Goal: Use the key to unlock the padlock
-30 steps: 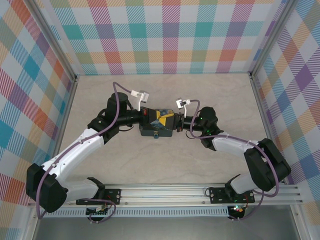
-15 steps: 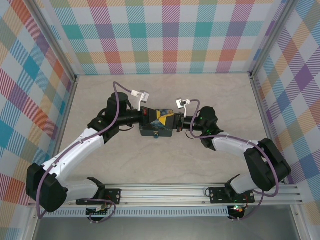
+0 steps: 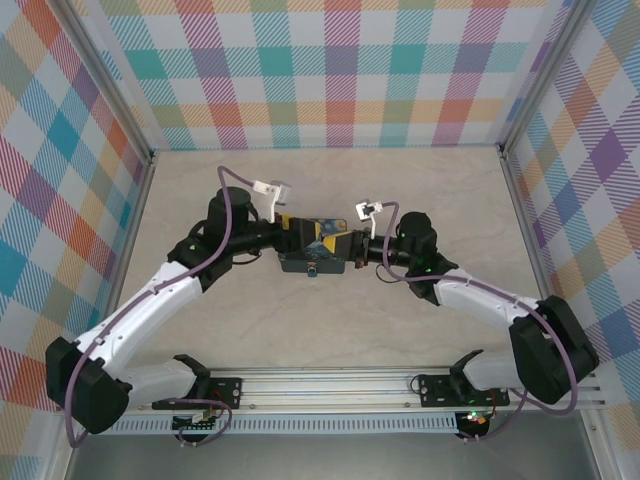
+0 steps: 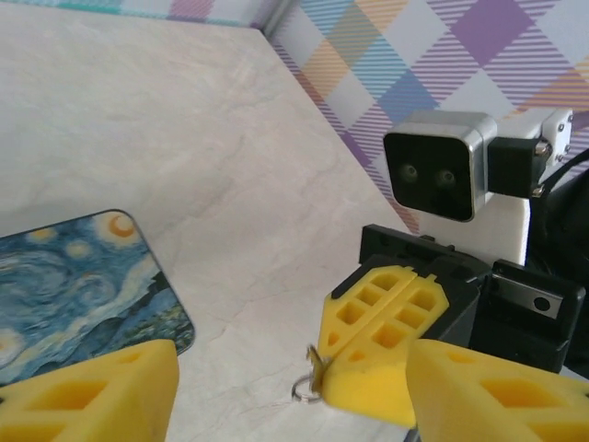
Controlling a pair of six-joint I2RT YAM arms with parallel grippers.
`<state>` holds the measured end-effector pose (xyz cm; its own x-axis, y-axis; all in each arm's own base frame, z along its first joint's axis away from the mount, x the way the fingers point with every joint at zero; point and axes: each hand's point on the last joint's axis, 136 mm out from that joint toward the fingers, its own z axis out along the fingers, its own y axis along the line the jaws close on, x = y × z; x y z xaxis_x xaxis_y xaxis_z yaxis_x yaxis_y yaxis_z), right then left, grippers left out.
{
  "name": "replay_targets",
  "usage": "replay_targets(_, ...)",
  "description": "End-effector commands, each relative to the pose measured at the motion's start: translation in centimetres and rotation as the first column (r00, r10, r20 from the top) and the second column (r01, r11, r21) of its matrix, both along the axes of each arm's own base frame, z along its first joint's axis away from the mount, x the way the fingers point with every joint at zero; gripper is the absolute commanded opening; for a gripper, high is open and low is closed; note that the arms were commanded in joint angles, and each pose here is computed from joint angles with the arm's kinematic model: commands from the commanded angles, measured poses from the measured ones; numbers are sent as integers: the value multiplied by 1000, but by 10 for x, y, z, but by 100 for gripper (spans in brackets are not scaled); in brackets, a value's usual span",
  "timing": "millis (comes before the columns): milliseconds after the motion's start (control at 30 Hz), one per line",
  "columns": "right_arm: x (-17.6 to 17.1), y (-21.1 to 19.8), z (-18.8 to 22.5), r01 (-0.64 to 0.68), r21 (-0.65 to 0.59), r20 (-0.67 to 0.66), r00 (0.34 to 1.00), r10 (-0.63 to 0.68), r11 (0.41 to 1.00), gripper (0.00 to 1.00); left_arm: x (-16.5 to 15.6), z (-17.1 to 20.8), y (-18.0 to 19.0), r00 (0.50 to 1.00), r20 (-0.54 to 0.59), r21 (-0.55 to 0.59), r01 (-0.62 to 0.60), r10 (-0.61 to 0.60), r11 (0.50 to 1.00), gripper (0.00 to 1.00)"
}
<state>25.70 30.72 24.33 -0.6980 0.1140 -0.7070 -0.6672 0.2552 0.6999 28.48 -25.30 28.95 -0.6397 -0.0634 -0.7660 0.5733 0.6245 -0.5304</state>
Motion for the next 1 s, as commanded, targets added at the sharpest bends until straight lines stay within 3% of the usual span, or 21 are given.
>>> replay_targets(0,11,-13,-33,101,-175,-35,993,-109,979,2,-1,-23,28,994,-8,92,-112,113,989,73)
replay_targets(167,20,-16,-56,123,-253,-73,987,-146,960,3,-12,-78,46,975,-109,140,-180,196,974,76)
replay_targets(367,40,-8,-70,128,-255,-114,980,-161,959,3,-26,-133,40,953,-239,77,-170,184,982,76)
replay_targets(700,69,-2,-87,139,-238,-160,971,-180,961,3,-9,-176,23,940,-298,67,-151,165,986,80)
replay_targets(967,86,-6,-97,157,-253,-172,964,-204,955,4,23,-193,15,944,-263,105,-177,199,979,81)
